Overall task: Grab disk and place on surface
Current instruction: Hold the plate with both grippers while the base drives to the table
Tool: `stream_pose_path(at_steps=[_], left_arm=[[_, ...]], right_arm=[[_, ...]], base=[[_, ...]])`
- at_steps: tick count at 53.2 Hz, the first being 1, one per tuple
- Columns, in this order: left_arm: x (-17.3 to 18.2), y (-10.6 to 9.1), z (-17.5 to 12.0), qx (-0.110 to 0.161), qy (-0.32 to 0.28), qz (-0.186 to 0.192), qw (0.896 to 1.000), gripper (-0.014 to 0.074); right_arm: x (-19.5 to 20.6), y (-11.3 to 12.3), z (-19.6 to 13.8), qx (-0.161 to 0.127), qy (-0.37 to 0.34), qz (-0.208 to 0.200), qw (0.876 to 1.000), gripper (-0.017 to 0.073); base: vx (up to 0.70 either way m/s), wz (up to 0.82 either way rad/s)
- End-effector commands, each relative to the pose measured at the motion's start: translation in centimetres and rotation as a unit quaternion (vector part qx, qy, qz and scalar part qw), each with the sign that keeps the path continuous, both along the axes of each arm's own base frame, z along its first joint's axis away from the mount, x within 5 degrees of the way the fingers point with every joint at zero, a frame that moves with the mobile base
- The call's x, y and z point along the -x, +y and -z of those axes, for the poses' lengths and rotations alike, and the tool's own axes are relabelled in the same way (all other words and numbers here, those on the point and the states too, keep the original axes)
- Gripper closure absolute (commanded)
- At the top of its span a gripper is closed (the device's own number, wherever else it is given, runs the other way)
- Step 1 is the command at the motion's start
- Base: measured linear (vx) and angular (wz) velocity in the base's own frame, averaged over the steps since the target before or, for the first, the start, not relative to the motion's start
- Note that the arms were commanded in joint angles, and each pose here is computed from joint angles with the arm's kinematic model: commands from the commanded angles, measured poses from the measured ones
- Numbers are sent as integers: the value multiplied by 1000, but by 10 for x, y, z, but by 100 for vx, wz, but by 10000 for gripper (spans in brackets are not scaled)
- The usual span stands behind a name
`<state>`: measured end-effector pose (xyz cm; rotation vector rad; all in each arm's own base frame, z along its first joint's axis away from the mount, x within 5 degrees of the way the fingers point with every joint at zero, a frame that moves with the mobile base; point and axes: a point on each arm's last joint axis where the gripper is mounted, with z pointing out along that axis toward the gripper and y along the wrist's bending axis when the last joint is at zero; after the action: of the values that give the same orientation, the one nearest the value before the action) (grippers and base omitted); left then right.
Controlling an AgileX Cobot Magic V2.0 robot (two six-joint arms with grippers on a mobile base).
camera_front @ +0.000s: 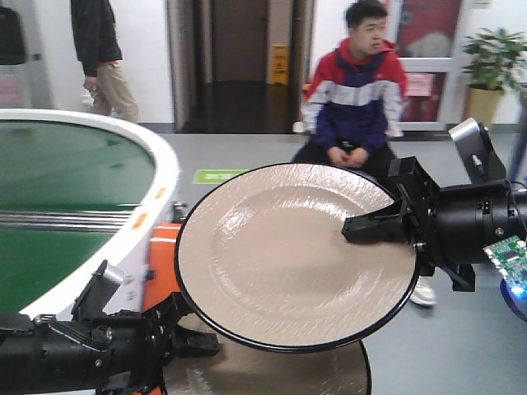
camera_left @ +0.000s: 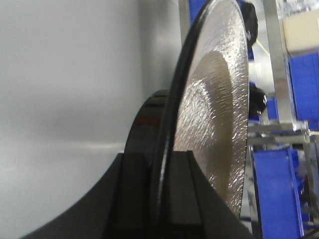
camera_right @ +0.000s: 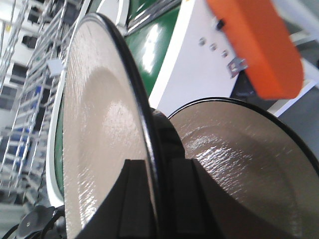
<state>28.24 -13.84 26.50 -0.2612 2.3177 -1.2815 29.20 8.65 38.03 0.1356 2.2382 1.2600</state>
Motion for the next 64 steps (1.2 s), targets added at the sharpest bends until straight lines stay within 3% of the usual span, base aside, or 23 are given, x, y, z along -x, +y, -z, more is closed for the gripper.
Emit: stream_pose_path(at_steps=[1, 30, 64], left_arm=[[4, -3, -30, 61, -20, -5, 998, 594], [4, -3, -30, 61, -20, -5, 998, 592], [4, -3, -30, 61, -20, -4, 998, 592]], right_arm=[[9, 1, -33, -61, -41, 15, 997, 567], [9, 0, -33, -61, -41, 15, 997, 567], [9, 0, -33, -61, -41, 15, 997, 567]], base=[[9, -58], [19, -43], [33, -17]])
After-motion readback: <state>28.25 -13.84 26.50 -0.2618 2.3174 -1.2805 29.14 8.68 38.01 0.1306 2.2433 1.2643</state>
